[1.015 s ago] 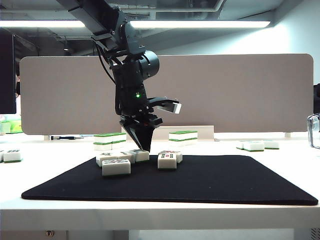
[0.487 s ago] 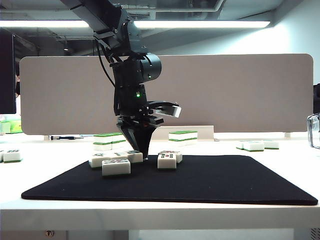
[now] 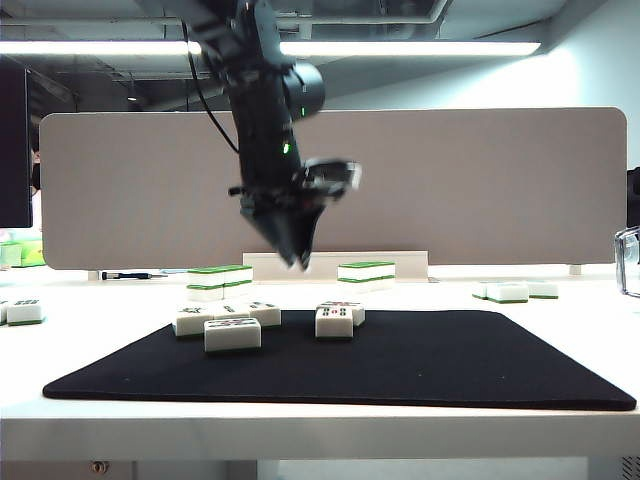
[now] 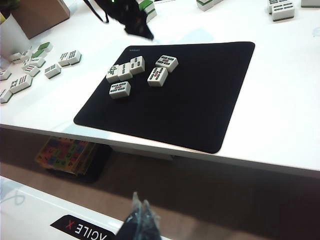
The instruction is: Align six mahjong tiles in a row on the table.
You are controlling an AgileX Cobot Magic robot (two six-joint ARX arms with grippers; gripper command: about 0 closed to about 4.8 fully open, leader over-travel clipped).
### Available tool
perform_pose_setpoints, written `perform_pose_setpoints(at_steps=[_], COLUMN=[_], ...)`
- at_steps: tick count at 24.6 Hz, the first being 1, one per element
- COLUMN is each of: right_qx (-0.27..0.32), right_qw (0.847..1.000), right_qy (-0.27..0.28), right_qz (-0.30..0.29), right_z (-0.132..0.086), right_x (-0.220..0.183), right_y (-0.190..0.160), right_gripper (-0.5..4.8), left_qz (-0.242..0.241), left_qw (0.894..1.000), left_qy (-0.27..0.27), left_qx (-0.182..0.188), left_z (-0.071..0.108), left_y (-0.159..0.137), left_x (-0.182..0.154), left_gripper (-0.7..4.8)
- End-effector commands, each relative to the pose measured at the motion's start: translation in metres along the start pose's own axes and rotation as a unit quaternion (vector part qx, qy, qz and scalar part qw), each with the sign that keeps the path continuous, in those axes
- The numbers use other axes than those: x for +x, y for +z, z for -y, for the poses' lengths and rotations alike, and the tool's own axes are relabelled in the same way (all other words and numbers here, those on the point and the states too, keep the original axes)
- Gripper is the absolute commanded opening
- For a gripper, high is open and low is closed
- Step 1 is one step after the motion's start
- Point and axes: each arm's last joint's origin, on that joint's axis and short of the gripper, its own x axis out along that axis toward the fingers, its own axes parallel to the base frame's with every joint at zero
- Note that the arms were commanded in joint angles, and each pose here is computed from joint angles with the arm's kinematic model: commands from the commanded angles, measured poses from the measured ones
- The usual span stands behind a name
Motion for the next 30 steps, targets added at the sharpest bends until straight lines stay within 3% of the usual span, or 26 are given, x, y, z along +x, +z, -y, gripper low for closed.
perform_pose_setpoints(at_steps=[1, 3, 5, 8, 16, 25, 28, 30], right_qx=[-0.007, -0.007, -0.007, -0.007, -0.007, -0.007, -0.007, -0.007], right_qw=[1.0, 1.0, 1.0, 1.0, 1.0, 1.0, 1.0, 1.0], right_qy=[0.001, 0.001, 0.001, 0.001, 0.001, 0.002, 0.002, 0.002], right_qz=[0.011, 0.011, 0.011, 0.011, 0.011, 0.011, 0.011, 0.011], right_z=[-0.001, -0.001, -0.001, -0.001, -0.001, -0.001, -0.001, -0.001], right_x=[-0.002, -0.002, -0.002, -0.002, -0.002, -0.002, -0.002, -0.002], right_y=[-0.001, -0.001, -0.001, -0.001, -0.001, -0.001, -0.001, -0.001], right_gripper=[-0.01, -0.01, -0.01, -0.01, -0.01, -0.01, -0.01, -0.01], left_qz=[0.022, 0.021, 0.003, -0.025, -0.041, -0.065, -0.066, -0.066], left_qw=[0.99, 0.983, 0.978, 0.981, 0.99, 0.987, 0.987, 0.987], left_qy=[-0.065, -0.094, -0.102, -0.089, -0.019, -0.006, -0.006, -0.01], left_qx=[-0.121, -0.158, -0.18, -0.172, -0.135, -0.144, -0.144, -0.144], left_z=[0.004, 0.006, 0.013, 0.025, 0.057, 0.061, 0.061, 0.061], left_y=[0.006, 0.006, 0.005, 0.003, 0.008, 0.004, 0.004, 0.004], left_x=[-0.011, -0.011, -0.009, -0.005, 0.013, 0.034, 0.034, 0.034], left_gripper=[2.5, 3.28, 3.47, 3.47, 3.45, 3.39, 2.65, 2.63])
